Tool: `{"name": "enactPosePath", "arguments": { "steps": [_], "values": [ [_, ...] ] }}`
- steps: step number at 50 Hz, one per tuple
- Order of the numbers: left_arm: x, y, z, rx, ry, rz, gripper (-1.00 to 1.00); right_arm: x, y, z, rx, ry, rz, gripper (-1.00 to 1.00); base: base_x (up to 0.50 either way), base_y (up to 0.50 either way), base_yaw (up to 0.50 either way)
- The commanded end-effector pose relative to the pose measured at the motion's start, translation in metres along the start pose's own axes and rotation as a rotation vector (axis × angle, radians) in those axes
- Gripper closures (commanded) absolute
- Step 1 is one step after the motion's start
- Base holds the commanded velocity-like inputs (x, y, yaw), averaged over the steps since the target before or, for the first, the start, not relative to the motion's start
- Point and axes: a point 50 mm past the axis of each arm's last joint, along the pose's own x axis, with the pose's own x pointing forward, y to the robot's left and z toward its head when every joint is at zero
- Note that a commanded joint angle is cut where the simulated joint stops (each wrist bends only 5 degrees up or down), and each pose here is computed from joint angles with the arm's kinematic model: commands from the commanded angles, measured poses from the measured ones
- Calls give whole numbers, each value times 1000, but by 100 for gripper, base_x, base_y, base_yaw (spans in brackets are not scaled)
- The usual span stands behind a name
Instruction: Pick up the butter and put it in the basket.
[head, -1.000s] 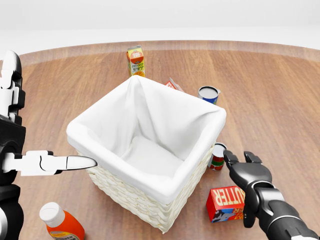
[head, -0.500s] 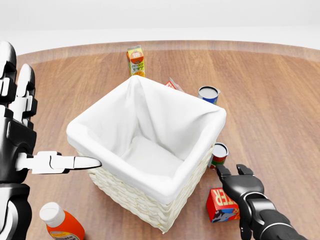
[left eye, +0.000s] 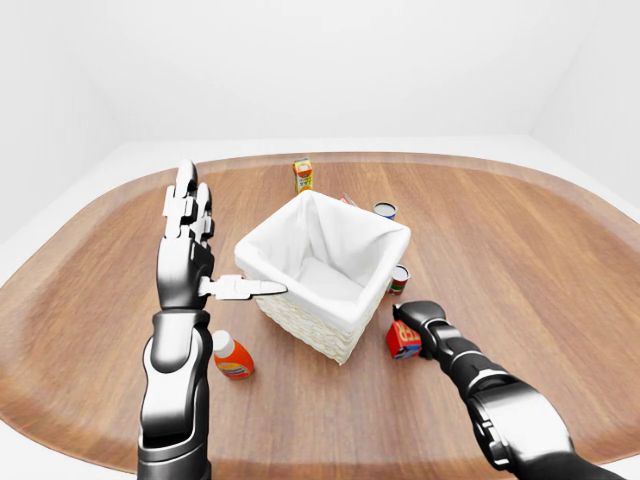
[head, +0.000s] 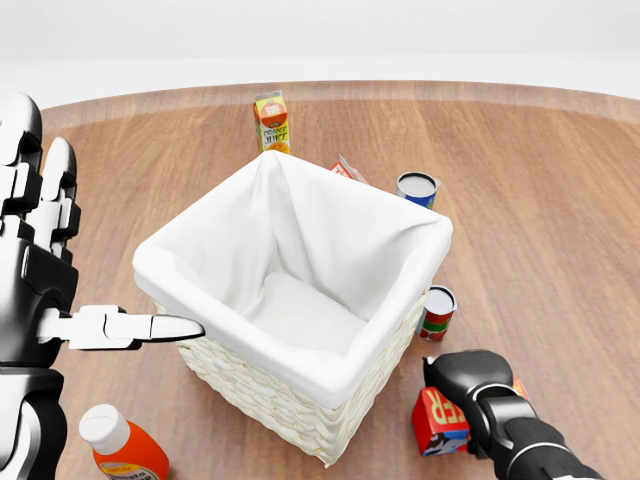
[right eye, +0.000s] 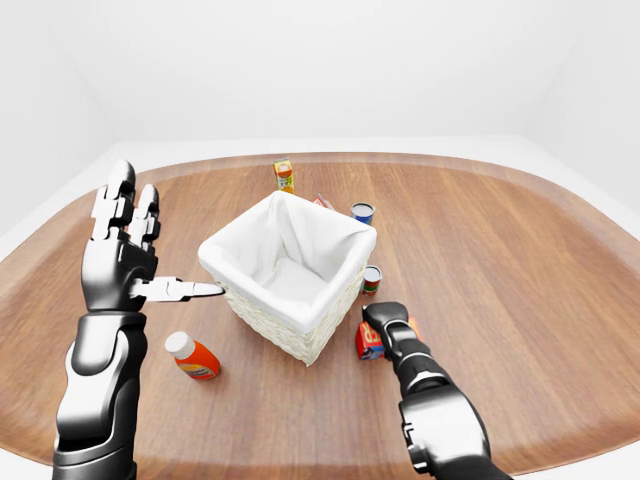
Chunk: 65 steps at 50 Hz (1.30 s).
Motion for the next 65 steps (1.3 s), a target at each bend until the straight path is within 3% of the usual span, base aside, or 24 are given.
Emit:
{"name": "enactPosePath", "arguments": {
  "steps": [1,7,10,22,36,38,50,59,65],
  "values": [
    [-1,0,-1,-2,6,1,-100,1,-8,-1,7,5,-57,100,0,0,0],
    [-1,0,-1,-4,4,3,-100,0,-13,-13,50,39,-94,100,0,0,0],
    [-2,0,0,-6,1,7,-100,-1,-11,-21,170,73,-69,100,0,0,0],
    [-3,3,5,-7,-17,17,-100,-8,-22,-60,305,172,-109,100,0,0,0],
    [-3,3,10,-9,-42,20,-100,-18,-36,-98,676,227,-139,100,0,0,0],
    [-3,3,13,-8,-52,20,-100,-20,-53,-106,680,238,-222,100,0,0,0],
    [-2,5,18,-5,-75,20,-100,-29,-112,-120,909,128,-352,100,0,0,0],
    [-2,4,18,-3,-76,19,-100,-41,-164,-123,959,42,-514,100,0,0,0],
    [-2,4,18,-2,-73,20,-100,-50,-197,-111,1046,-101,-609,100,0,0,0]
  ]
}}
